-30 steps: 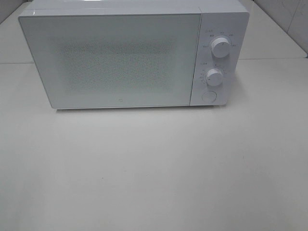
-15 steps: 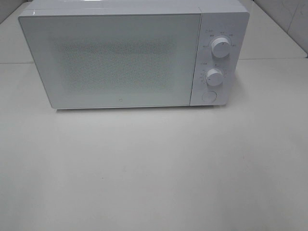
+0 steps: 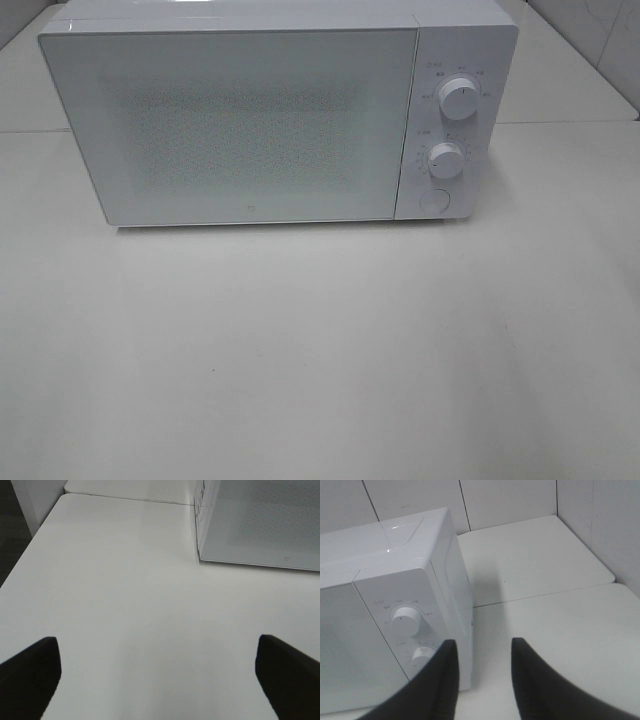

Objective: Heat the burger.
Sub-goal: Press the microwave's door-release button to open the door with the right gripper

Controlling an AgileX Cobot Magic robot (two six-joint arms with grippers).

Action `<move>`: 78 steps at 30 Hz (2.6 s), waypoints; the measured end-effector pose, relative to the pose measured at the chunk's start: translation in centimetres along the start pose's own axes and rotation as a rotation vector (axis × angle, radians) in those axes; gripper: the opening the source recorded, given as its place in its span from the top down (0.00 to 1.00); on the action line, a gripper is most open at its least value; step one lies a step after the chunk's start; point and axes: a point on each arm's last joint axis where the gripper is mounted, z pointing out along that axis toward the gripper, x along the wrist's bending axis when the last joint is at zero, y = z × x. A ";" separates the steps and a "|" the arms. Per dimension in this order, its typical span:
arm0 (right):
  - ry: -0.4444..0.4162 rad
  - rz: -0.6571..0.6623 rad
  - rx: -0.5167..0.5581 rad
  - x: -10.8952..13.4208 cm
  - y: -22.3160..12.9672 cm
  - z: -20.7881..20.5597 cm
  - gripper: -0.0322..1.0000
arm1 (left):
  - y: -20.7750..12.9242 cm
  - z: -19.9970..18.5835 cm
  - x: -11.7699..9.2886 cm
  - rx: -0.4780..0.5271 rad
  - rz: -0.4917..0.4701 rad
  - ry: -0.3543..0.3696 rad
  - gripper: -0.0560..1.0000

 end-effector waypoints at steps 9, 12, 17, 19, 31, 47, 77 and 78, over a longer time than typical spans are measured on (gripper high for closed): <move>-0.009 0.402 0.049 -0.1 -1.0 3.4 0.93 | 0.0 0.0 0.0 0.000 0.000 0.000 0.02; -0.013 0.493 0.079 -0.1 -1.7 4.5 0.97 | 0.0 0.0 0.0 0.000 0.000 0.000 0.02; 0.004 0.645 0.111 0.0 -2.8 6.5 0.97 | 0.0 0.0 0.0 0.000 0.000 0.000 0.02; 0.011 0.691 0.121 0.0 -3.2 7.2 0.97 | 0.0 0.0 0.0 0.000 0.000 0.000 0.02; 0.011 0.985 0.180 0.1 -6.0 10.6 0.97 | 0.0 0.0 0.0 0.000 0.000 0.000 0.02; -0.030 1.222 0.254 4.9 -12.6 13.5 0.97 | 0.0 0.0 0.0 0.000 0.000 0.000 0.02; -0.161 1.322 0.303 6.8 -16.0 20.5 0.97 | 0.0 0.0 0.0 0.000 0.000 0.000 0.02; -0.161 1.322 0.303 6.8 -16.0 20.5 0.97 | 0.0 0.0 0.0 0.000 0.000 0.000 0.02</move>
